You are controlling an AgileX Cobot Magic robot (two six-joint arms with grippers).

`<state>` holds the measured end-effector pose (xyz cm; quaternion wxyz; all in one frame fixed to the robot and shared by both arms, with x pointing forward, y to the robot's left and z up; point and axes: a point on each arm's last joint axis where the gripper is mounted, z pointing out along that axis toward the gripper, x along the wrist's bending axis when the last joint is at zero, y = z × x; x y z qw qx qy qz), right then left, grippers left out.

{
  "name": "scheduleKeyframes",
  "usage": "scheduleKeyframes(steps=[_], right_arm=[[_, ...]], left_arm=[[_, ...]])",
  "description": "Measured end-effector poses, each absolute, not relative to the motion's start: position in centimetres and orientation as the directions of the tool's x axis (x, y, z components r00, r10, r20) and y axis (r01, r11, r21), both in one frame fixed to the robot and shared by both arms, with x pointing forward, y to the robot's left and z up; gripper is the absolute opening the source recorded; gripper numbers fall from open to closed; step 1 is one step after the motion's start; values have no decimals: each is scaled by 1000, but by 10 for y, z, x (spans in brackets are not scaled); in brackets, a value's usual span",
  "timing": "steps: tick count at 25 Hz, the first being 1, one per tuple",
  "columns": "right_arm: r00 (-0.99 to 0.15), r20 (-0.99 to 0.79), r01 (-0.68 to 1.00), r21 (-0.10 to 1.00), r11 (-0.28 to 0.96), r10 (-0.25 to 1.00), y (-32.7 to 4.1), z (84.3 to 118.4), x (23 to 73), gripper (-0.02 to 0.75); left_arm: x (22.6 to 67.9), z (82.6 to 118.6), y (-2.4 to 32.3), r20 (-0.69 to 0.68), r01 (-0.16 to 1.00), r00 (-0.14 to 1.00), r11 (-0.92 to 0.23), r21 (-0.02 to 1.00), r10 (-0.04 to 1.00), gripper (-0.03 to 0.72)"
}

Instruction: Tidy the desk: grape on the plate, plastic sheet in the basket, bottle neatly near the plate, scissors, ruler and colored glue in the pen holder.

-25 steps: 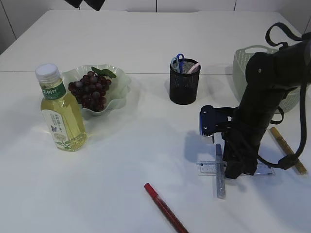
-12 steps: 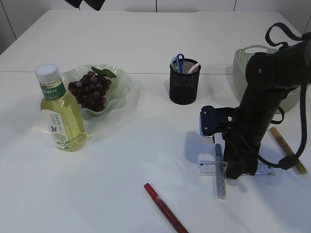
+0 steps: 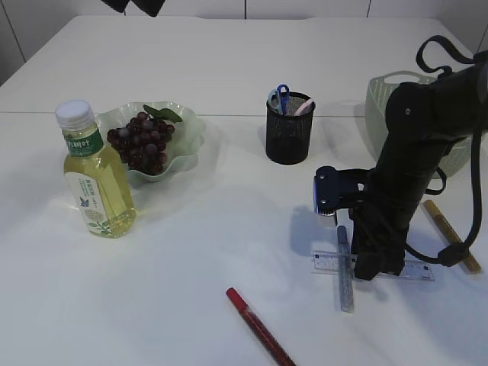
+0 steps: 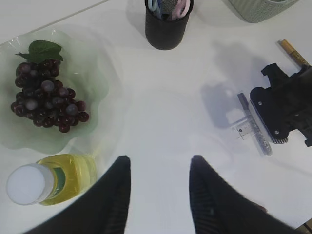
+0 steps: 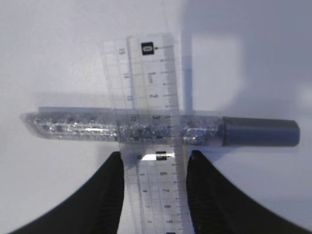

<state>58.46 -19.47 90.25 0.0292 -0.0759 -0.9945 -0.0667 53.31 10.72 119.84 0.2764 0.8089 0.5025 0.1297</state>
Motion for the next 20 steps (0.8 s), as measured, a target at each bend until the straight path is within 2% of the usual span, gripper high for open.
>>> scheduleKeyframes(steps=[20], right_arm=[[-983,79,177,149,973,167,-193,903,584,345]], left_arm=[[533,1198,107,-67,740,463,-344,578,884,299]])
